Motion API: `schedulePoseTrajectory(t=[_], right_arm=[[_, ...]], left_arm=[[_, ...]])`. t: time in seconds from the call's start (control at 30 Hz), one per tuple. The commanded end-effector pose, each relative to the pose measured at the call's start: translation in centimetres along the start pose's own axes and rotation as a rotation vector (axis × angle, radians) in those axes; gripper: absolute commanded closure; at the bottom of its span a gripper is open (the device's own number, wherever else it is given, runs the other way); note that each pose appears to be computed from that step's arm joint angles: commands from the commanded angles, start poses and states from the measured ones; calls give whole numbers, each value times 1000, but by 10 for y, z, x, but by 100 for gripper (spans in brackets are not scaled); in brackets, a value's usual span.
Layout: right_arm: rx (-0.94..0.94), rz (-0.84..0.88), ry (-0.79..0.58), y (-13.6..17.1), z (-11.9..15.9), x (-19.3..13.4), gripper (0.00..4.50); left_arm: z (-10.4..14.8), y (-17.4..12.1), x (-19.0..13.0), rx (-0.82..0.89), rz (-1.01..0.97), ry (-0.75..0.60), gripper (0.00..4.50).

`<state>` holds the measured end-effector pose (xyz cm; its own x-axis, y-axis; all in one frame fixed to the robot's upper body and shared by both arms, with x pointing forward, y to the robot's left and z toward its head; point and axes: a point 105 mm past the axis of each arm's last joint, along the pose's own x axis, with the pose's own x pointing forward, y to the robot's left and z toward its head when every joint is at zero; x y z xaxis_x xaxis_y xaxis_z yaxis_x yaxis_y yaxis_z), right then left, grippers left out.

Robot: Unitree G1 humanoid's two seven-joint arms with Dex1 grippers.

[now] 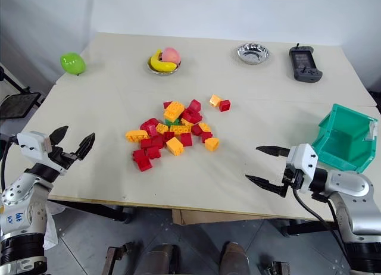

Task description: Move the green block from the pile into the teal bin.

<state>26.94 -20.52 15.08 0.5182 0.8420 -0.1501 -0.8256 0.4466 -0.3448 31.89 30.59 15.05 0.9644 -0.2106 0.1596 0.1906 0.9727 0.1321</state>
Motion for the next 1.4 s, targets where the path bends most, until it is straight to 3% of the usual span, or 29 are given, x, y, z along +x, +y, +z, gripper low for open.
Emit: schedulePoseTrajectory(t=[0.03, 0.13, 0.4, 0.53, 0.67, 0.73, 0.93, 1.2, 1.4], right_arm=[[-26, -11, -33, -1, 12, -1, 1], [-23, -15, -36, -1, 12, -1, 1], [-37, -45, -62, -9, 28, -3, 1], [-48, -25, -64, -7, 37, -7, 0], [-36, -62, -42, -10, 31, -15, 0], [-20, -71, -51, -9, 30, -15, 0], [-20, -69, -55, -4, 31, -15, 0], [-26, -100, -83, 2, 39, -12, 0], [-30, -150, -104, 7, 45, -13, 0]], left_arm=[[11, -5, 0, 14, -39, -27, 0], [19, -14, -1, -3, -112, -69, 0], [27, -87, -23, 184, -706, 22, 0], [24, -101, -39, 147, -862, 56, 93], [19, -97, -26, 120, -808, 45, 229], [17, -111, -18, 116, -852, 31, 270], [18, -158, 41, 119, -1048, 19, 446], [27, -202, 131, 72, -1000, 135, 446], [42, -181, 175, 9, -698, 128, 446]])
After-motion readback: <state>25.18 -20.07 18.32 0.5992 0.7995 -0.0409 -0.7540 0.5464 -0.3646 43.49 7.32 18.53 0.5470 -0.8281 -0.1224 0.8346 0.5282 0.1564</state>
